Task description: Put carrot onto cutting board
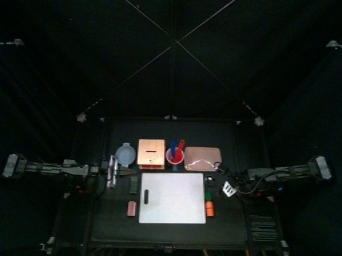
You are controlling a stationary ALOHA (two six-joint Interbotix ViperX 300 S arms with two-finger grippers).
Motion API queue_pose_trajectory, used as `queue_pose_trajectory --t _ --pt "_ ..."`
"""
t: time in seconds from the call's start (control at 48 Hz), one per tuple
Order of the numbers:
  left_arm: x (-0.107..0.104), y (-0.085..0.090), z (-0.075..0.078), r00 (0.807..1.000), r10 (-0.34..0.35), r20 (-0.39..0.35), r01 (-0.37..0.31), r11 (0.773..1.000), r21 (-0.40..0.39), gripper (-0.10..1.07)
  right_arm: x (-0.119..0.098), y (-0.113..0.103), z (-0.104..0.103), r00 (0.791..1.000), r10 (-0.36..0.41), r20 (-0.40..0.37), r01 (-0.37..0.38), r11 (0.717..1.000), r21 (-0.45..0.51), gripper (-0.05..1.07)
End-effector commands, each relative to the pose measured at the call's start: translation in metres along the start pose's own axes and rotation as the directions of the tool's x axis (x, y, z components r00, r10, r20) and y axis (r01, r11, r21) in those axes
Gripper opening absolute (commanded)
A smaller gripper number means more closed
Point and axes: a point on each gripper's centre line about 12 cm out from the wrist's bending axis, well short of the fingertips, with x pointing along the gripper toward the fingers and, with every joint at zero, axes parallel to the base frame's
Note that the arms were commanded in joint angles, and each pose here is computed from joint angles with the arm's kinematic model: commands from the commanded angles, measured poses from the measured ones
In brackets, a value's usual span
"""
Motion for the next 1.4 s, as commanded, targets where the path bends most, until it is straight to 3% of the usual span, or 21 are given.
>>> queue_pose_trajectory --t 0.0,0.125,0.229,0.396,0.562,0.729,1.167,1.375 --pt "0.004 0.001 0.003 1.000 0.003 0.005 -0.003 1.000 -0.007 0.01 0.002 -0.005 -0.002 0.999 -0.046 -0.026 0.049 0.991 0.126 0.12" --pt "0.004 0.001 0.004 1.000 0.009 0.006 -0.008 1.000 -0.016 0.01 0.012 -0.017 -0.008 0.993 -0.104 -0.059 0.116 0.956 0.269 0.20" --pt "0.005 0.001 0.004 1.000 0.009 0.006 -0.008 1.000 -0.015 0.01 0.020 -0.020 -0.016 0.987 -0.135 -0.087 0.156 0.933 0.325 0.30" --pt "0.004 0.002 0.002 1.000 0.010 0.002 -0.010 1.000 -0.016 0.01 0.032 -0.010 -0.022 0.988 -0.123 -0.090 0.147 0.920 0.364 0.49" --pt "0.004 0.001 0.000 1.000 0.009 -0.005 -0.009 1.000 -0.016 0.01 0.049 -0.001 -0.026 0.990 -0.109 -0.093 0.137 0.904 0.404 0.76" --pt "0.004 0.001 0.000 1.000 0.007 -0.006 -0.007 1.000 -0.016 0.01 0.065 0.000 -0.026 0.983 -0.149 -0.107 0.181 0.886 0.426 0.98" --pt "0.002 0.001 -0.007 1.000 0.008 -0.018 -0.008 1.000 -0.017 0.01 0.099 0.016 -0.019 0.958 -0.251 -0.141 0.288 0.818 0.497 0.98" --pt "0.003 -0.001 -0.003 1.000 0.000 -0.006 0.000 1.000 -0.017 0.01 0.114 0.018 -0.024 0.926 -0.334 -0.175 0.376 0.787 0.489 0.98"
